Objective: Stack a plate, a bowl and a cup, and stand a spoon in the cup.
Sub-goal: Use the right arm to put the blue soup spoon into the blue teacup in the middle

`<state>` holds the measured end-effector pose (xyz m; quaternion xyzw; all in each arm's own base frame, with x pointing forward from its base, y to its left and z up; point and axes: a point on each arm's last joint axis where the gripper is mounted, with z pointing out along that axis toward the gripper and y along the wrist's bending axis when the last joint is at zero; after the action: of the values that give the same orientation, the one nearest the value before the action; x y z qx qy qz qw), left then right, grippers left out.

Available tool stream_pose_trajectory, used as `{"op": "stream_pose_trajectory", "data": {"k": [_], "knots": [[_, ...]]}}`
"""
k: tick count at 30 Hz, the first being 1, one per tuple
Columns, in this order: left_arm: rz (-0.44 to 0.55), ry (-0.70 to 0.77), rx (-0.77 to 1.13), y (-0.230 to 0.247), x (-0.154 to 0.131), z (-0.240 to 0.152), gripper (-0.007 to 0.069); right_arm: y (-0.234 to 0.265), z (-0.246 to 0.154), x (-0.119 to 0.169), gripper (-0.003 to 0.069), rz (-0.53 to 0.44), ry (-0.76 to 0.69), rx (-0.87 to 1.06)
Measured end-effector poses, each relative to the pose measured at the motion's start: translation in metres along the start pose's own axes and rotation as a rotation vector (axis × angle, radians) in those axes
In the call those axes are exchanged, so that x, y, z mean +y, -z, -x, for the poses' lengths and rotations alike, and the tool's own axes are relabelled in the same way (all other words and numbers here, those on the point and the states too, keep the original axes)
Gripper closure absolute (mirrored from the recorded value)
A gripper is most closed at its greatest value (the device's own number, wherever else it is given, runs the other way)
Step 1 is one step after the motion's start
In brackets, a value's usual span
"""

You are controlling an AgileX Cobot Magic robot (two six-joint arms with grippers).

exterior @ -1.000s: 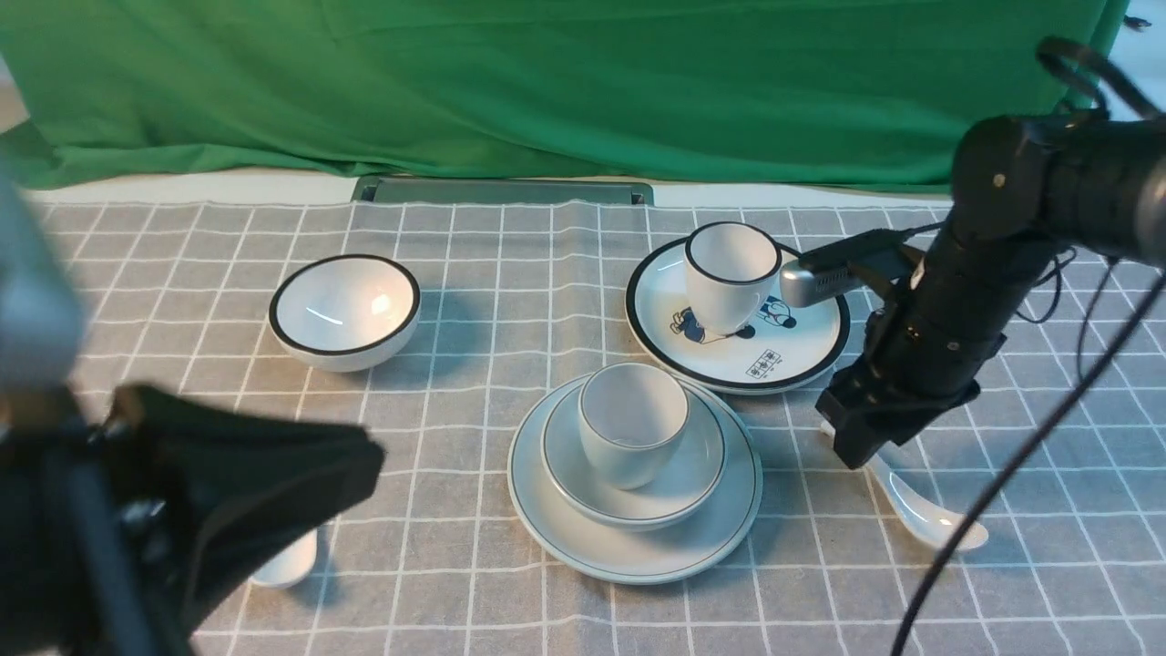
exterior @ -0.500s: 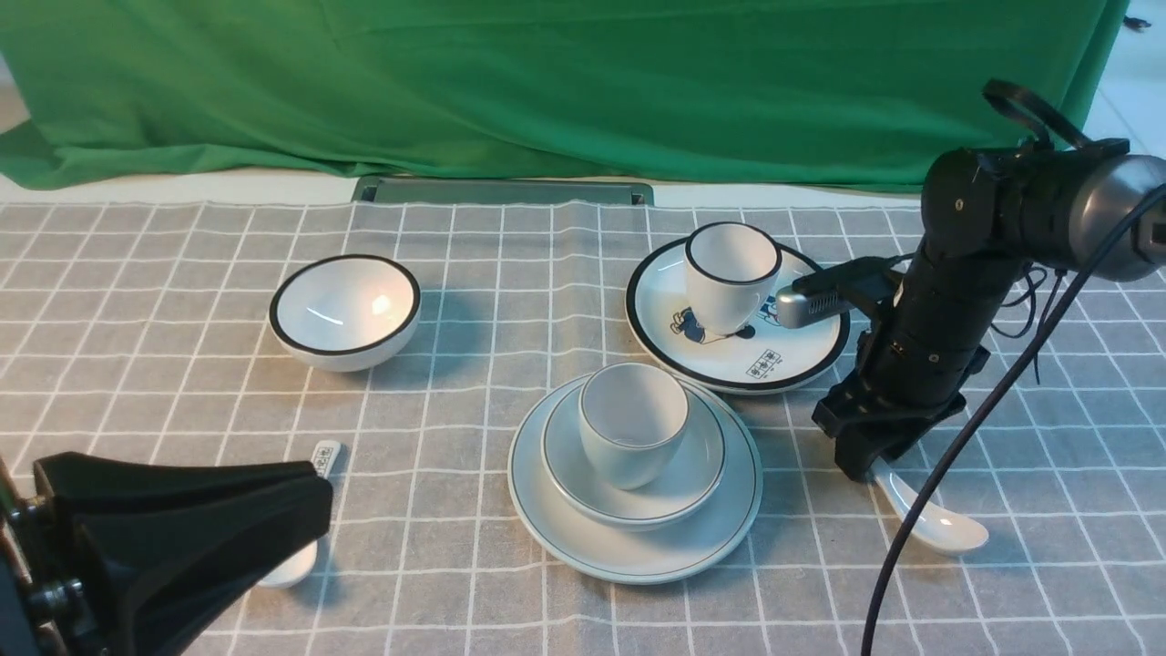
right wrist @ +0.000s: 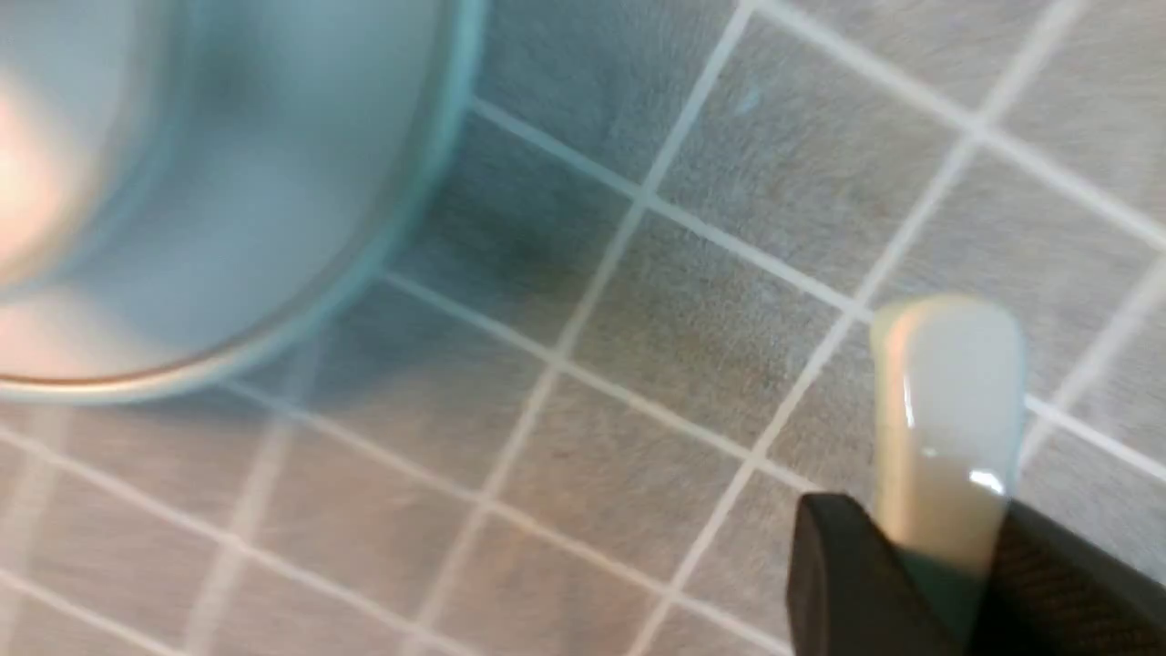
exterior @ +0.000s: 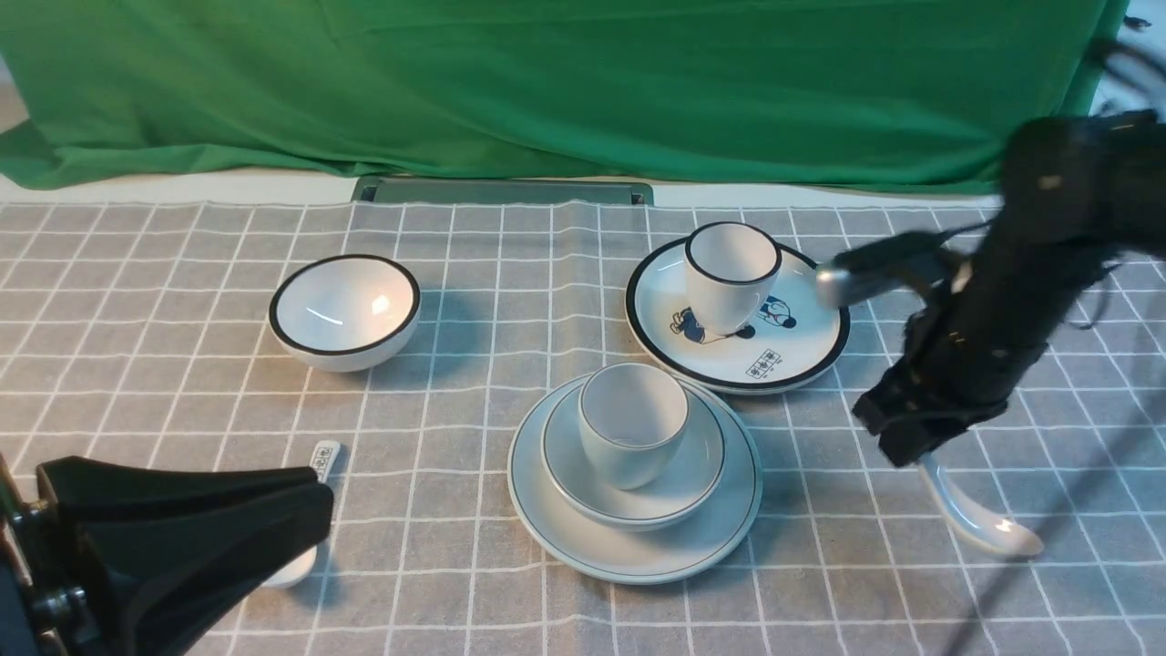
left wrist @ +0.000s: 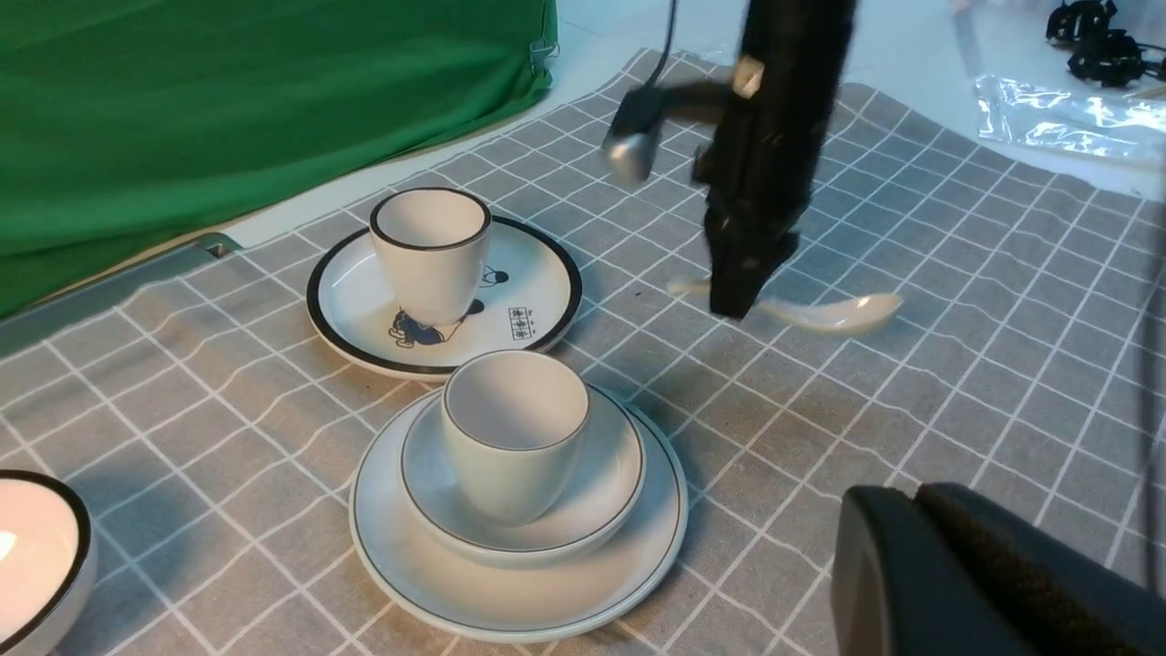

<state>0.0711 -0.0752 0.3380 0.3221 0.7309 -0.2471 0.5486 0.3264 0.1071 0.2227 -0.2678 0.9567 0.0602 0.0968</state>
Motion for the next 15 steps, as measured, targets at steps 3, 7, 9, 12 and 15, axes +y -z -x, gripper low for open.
{"op": "stream_pose_trajectory", "data": {"k": [3,7,9,12,15], "knots": [[0.002,-0.006,0.001,0.0,0.0,0.0,0.0615,0.028,-0.022,0.026,0.0491,-0.015,-0.017,-0.283],[0.007,-0.018,0.001,0.0,0.001,0.0,0.0615,0.041,-0.04,0.06,0.0491,-0.032,-0.037,-0.669],[0.009,-0.023,0.002,0.0,0.001,0.0,0.0615,0.04,-0.044,0.079,0.0491,-0.048,-0.02,-0.866],[0.01,-0.026,0.003,0.0,0.001,0.0,0.0615,0.037,-0.044,0.099,0.0491,-0.036,-0.003,-1.011],[0.011,-0.027,0.003,0.0,0.001,0.0,0.0615,0.031,-0.038,0.123,0.0491,-0.008,0.02,-1.161]]}}
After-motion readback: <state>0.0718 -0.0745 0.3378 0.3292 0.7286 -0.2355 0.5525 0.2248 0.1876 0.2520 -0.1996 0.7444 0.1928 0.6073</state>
